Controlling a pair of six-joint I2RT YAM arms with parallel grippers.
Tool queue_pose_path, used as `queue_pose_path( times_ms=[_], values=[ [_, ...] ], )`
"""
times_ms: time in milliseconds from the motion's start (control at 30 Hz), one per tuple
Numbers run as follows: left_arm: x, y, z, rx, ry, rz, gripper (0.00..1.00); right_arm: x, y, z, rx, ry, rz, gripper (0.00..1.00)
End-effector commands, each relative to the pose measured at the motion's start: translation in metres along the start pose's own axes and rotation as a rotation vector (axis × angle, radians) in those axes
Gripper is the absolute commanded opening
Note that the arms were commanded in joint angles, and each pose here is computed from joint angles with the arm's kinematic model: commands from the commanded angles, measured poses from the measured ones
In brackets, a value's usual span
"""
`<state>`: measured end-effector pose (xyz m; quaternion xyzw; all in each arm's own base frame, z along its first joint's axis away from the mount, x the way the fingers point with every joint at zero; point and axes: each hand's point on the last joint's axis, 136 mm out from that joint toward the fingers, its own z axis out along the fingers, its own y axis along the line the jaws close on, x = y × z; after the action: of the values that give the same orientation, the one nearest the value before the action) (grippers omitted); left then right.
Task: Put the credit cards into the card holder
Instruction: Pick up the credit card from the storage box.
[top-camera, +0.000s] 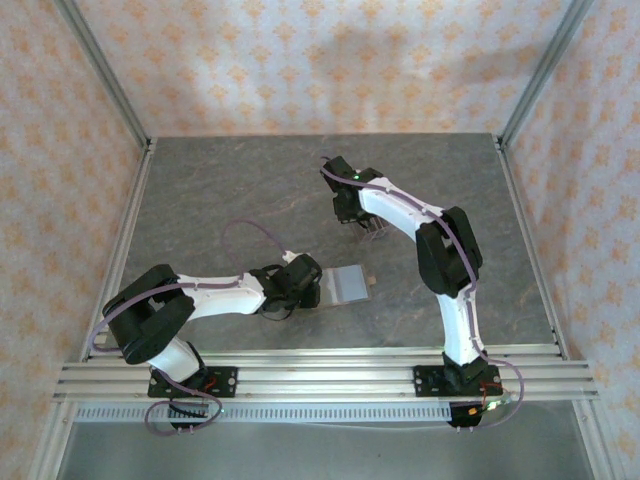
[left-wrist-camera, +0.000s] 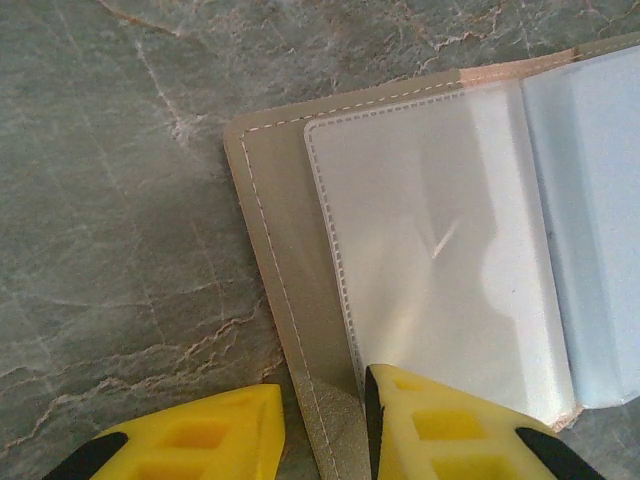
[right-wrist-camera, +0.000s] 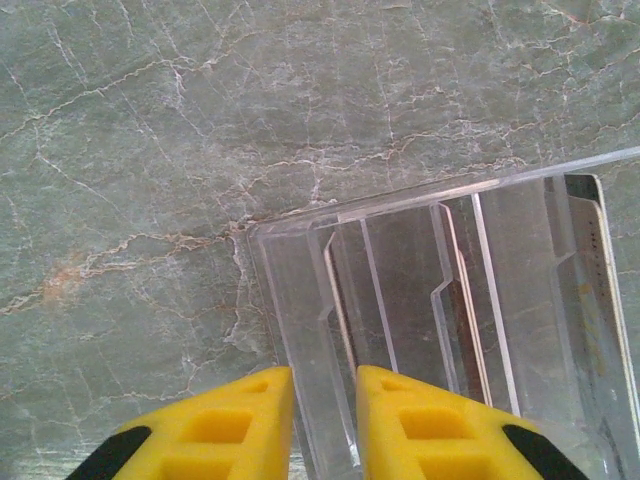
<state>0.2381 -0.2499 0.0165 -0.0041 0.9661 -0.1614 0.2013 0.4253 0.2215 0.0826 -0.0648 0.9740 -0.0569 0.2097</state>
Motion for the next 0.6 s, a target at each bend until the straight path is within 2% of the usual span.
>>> queue_pose_path(
  times_ms=[0,167,567],
  values=[
    [0.009,0.010,0.016,-0.021,0.020,-0.018,0.29,-0.004,-0.008,-0.020,-0.015,-0.020,0.005,0.24],
    [0.009,0.010,0.016,-0.022,0.019,-0.020,0.29,-0.005,-0.009,-0.022,-0.014,-0.036,0.014,0.24],
    [0.009,0.011,0.017,-0.024,0.019,-0.023,0.29,0.000,-0.014,0.000,0.063,0.005,-0.023,0.24]
  ],
)
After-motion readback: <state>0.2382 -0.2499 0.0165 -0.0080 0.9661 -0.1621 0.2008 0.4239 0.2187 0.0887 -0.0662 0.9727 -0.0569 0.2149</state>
